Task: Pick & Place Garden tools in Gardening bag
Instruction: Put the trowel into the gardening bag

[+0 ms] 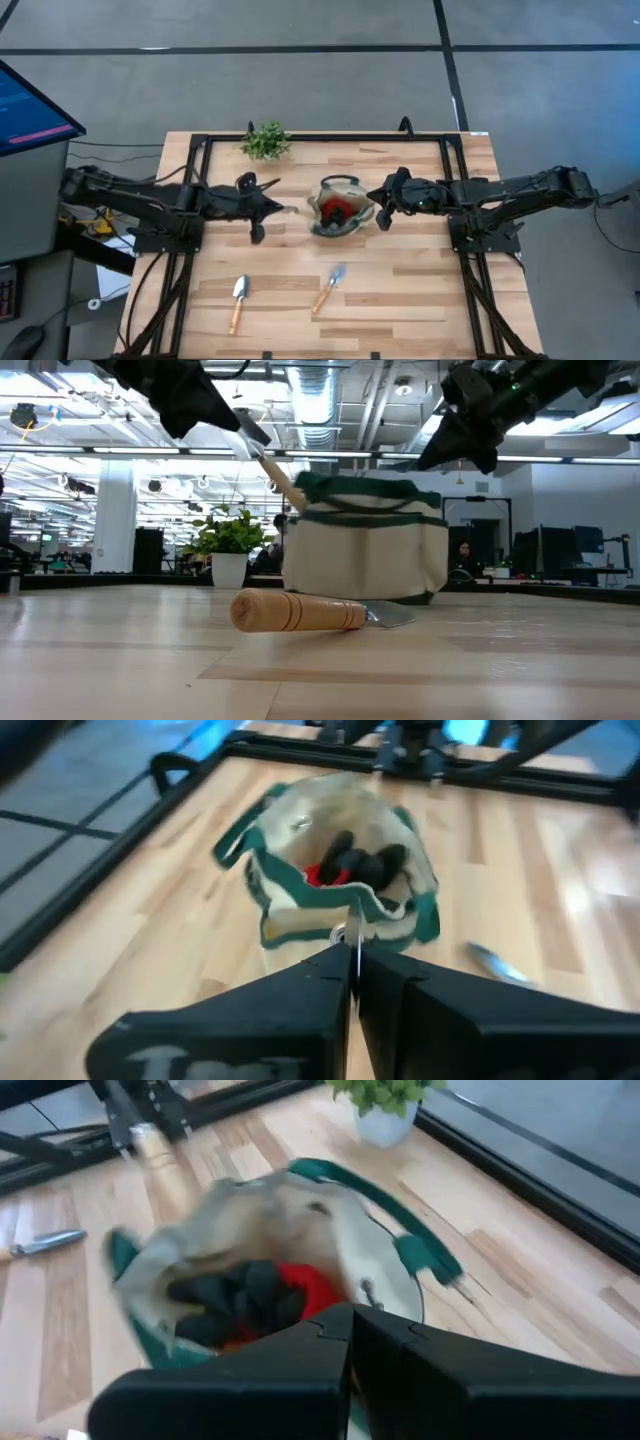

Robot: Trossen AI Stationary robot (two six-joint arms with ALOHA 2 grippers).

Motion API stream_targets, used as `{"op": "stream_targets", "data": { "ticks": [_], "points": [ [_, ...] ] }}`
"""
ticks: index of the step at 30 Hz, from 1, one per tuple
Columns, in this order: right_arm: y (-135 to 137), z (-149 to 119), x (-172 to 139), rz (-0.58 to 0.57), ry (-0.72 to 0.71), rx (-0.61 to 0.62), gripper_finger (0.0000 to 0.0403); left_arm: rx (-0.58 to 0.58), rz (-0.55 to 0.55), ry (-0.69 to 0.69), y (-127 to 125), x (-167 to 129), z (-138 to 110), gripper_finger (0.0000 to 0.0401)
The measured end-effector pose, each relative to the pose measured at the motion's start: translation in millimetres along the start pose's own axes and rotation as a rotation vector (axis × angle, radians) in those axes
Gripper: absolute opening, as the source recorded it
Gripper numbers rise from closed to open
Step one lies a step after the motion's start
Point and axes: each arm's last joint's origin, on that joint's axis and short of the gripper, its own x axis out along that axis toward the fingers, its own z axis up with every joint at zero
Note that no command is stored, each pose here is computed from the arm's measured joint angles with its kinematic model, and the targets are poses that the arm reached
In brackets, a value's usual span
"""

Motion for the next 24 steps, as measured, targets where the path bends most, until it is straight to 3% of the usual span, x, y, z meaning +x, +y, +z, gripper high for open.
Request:
{"op": "stream_targets", "data": {
  "ticks": [3, 16, 24],
  "points": [
    [0, 0, 0, -0.002, 0.004, -0.001, 0.0000, 0.007, -0.025, -0.007, -5, -2, 0, 0.0002],
    [0, 0, 0, 0.002, -0.002, 0.004, 0.0000, 0.040, 0.100, -0.081, 6, -28, 10, 0.0002],
    [1, 1, 0, 0.006, -0.012, 0.008, 0.0000, 0.042, 0.066, -0.030, 8, -19, 7, 0.0002]
  ]
}}
